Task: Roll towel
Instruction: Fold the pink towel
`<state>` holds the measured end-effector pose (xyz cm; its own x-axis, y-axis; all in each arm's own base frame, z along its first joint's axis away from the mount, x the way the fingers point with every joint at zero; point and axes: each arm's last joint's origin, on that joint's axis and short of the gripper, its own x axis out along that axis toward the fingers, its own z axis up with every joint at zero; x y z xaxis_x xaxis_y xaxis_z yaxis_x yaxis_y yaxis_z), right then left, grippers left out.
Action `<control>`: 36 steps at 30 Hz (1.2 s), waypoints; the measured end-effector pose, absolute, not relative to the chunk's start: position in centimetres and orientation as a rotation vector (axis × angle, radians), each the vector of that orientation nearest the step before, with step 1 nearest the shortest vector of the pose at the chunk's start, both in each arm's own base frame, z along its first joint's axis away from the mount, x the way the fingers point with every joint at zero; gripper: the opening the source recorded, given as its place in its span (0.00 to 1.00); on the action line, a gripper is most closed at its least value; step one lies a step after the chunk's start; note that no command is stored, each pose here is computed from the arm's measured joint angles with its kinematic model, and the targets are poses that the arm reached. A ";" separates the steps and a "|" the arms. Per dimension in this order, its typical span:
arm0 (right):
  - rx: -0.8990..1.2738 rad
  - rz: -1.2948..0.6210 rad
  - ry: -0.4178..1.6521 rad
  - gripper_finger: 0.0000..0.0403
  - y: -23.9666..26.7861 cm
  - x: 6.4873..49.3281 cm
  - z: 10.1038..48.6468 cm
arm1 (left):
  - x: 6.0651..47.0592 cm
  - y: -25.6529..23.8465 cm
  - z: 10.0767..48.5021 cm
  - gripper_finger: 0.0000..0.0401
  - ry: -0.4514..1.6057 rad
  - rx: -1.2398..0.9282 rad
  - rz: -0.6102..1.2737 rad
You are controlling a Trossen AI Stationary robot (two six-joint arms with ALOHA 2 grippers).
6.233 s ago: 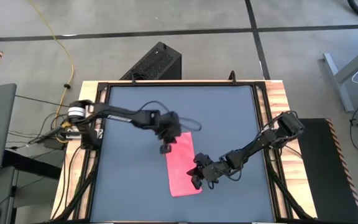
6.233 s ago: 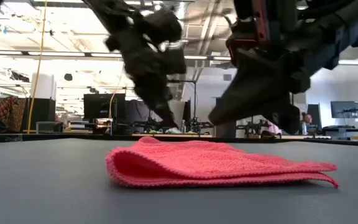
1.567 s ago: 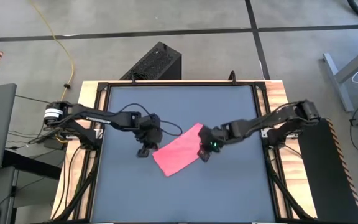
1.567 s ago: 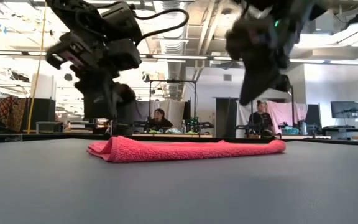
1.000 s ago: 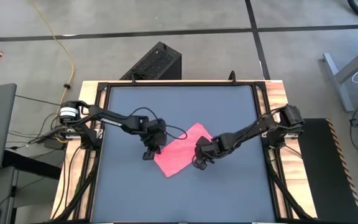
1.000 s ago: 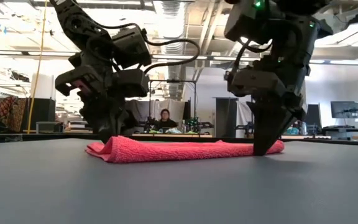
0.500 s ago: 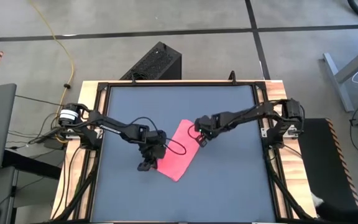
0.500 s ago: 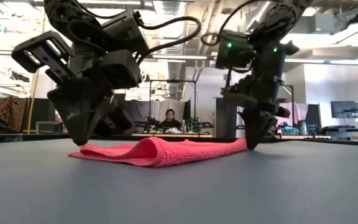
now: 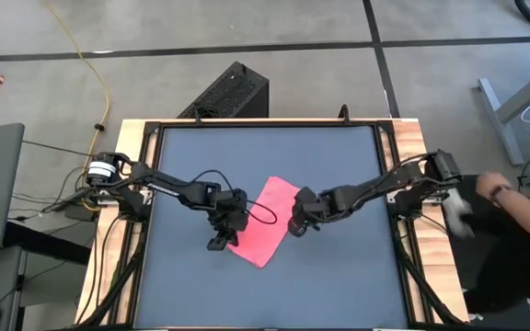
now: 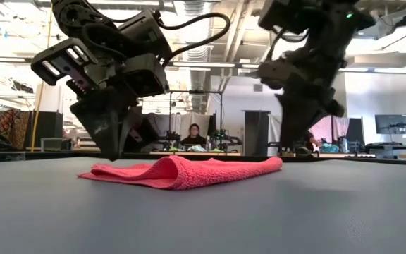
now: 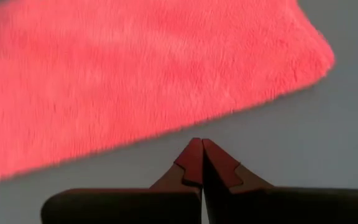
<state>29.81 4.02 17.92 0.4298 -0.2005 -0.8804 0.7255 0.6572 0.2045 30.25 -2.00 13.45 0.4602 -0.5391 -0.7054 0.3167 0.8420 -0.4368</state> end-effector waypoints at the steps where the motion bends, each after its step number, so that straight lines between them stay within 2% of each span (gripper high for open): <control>1: 0.637 -0.635 0.948 0.05 3.7 30.0 17.8 | 30.3 -2.0 13.5 0.00 0.951 -0.260 -0.532; 8: 0.668 -0.679 0.921 0.05 0.9 31.4 16.5 | 30.5 -1.1 13.5 0.00 0.938 -0.258 -0.453; 17: 0.624 -0.752 1.040 0.05 -3.0 31.1 14.5 | 30.6 -1.0 13.5 0.00 0.947 -0.302 -0.408; 22: 0.487 -0.779 0.900 0.05 -6.2 32.0 14.9 | 30.7 -1.0 15.0 0.00 0.874 -0.291 -0.411; 26: 0.464 -0.786 0.781 0.05 -8.2 32.4 16.2 | 30.2 -0.3 17.1 0.00 0.805 -0.266 -0.375; 31: 0.456 -0.726 0.732 0.05 -7.8 32.4 18.5 | 29.2 1.2 19.7 0.00 0.727 -0.204 -0.284; 36: 0.414 -0.516 0.697 0.05 -2.3 32.8 20.6 | 28.8 2.5 20.5 0.00 0.689 -0.174 -0.236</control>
<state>32.77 -2.34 20.61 0.6518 -0.3064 -0.6937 0.5737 0.7974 0.1869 28.78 2.54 20.49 0.7468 -0.2720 -0.6069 0.1573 0.9589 -0.2362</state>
